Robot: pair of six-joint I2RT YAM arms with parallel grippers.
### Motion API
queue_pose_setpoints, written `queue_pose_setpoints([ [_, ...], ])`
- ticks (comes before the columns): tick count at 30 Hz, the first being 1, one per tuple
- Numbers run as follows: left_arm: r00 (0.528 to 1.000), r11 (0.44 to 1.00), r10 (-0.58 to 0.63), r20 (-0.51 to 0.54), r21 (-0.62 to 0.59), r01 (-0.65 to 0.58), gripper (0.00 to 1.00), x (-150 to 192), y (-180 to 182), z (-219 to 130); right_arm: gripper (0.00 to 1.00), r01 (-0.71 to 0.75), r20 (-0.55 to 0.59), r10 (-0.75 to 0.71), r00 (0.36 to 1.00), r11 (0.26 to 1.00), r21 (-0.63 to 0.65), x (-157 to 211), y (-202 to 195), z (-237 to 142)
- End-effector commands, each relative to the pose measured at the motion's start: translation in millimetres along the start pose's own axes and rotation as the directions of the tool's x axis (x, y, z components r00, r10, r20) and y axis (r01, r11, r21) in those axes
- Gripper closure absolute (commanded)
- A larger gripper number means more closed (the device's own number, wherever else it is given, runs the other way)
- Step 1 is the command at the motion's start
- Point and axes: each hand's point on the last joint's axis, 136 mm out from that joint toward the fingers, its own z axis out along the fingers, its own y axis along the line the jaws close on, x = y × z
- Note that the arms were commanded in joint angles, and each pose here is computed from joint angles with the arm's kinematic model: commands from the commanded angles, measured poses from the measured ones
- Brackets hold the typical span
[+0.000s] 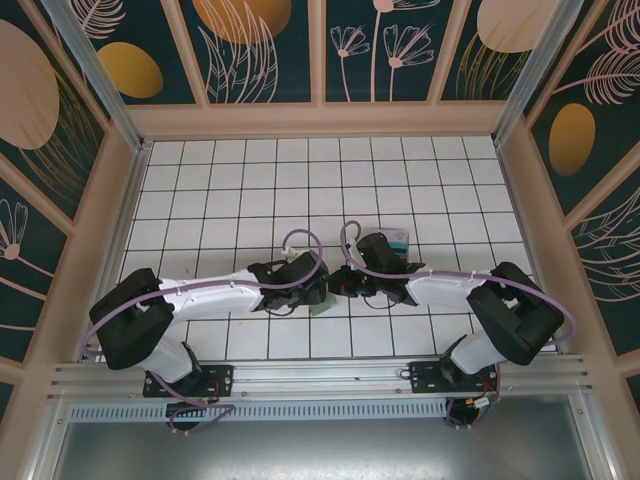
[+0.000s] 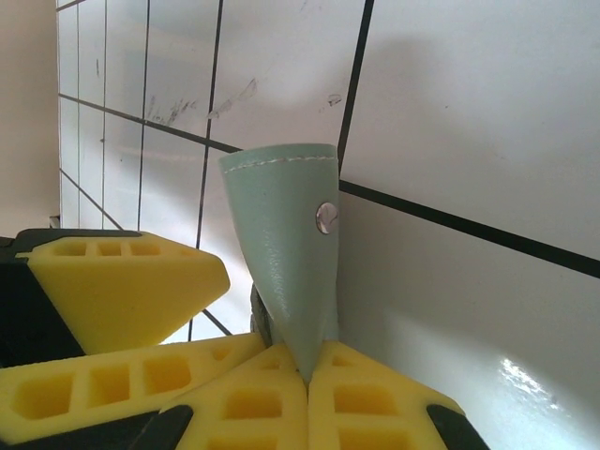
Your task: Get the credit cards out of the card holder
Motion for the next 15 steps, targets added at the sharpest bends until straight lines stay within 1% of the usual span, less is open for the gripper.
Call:
queue_pose_setpoints([
  [1,1.000,0.994,-0.003,0.027,0.113,0.000,0.56,-9,-22,-6,1.00,0.042,0.025,-0.041,0.999,0.997,-0.065,-9,25,-4],
  [2,1.000,0.992,-0.002,0.026,0.129,-0.001,0.59,-9,-25,-7,1.00,0.041,0.022,-0.039,0.999,0.997,-0.064,-8,24,-4],
  [3,1.000,0.990,-0.004,0.029,0.140,0.000,0.59,-9,-26,-8,1.00,0.041,0.022,-0.040,0.999,0.997,-0.064,-8,25,-4],
  [5,0.999,0.985,-0.002,0.044,0.171,-0.005,0.57,-12,-31,-14,1.00,0.039,0.021,-0.037,0.999,0.997,-0.063,-8,24,-4],
  [7,0.998,0.985,-0.009,0.061,0.172,-0.001,0.55,-15,-29,-18,1.00,0.039,0.019,-0.037,0.999,0.997,-0.063,-7,24,-4],
  [11,0.999,0.983,-0.007,0.042,0.183,-0.001,0.53,-11,-30,-13,1.00,0.038,0.020,-0.037,0.999,0.997,-0.064,-8,24,-3],
  [13,1.000,0.988,-0.006,0.030,0.155,0.001,0.55,-8,-25,-8,1.00,0.039,0.018,-0.038,0.999,0.997,-0.064,-8,24,-3],
  [15,1.000,0.996,0.007,0.014,0.094,-0.008,0.58,-6,-17,0,1.00,0.040,0.020,-0.038,0.999,0.997,-0.064,-8,24,-3],
])
